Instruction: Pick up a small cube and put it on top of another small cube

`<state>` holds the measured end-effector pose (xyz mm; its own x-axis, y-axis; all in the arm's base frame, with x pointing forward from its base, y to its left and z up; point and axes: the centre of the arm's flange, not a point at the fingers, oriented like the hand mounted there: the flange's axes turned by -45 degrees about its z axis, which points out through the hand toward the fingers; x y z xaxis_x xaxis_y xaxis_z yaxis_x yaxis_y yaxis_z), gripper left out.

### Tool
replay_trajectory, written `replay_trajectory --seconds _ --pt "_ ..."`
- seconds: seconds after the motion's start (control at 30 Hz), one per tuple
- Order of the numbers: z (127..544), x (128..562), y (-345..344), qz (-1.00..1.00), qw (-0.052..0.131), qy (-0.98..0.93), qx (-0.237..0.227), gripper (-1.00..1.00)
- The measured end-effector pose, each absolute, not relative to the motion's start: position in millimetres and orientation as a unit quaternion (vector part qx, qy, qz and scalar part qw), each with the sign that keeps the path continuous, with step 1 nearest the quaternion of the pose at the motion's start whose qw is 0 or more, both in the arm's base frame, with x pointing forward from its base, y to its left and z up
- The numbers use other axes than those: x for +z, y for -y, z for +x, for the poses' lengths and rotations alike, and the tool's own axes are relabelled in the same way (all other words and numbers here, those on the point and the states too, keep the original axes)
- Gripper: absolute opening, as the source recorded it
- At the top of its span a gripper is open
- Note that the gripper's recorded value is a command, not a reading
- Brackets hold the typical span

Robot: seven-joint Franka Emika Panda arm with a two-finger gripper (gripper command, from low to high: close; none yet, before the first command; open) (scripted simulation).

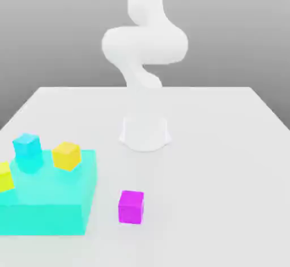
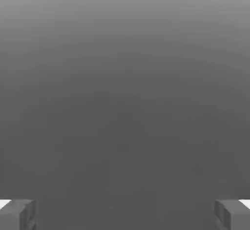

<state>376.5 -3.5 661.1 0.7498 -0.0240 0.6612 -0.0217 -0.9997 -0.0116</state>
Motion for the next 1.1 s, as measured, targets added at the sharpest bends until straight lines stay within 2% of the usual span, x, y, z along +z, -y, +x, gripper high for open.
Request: replay_trajectory --seconds 0.13,0.3,0.43,0.6,0.83,0.87,1.1 --pt "417 562 11 -0.959 0.000 -0.023 -0.284 0.00" --pt "432 437 20 -0.980 -0.002 -0.036 -0.196 0.00" --pt "418 336 27 -0.992 -0.002 -0.048 -0.121 0.00" --pt "363 216 33 -0.998 0.000 -0.064 -0.018 0.00" --pt "352 145 33 -0.998 0.000 -0.066 0.000 0.00" --pt "351 137 33 -0.998 0.000 -0.066 0.000 -1.00" --pt "351 136 32 -0.998 0.000 -0.066 0.000 -1.00"
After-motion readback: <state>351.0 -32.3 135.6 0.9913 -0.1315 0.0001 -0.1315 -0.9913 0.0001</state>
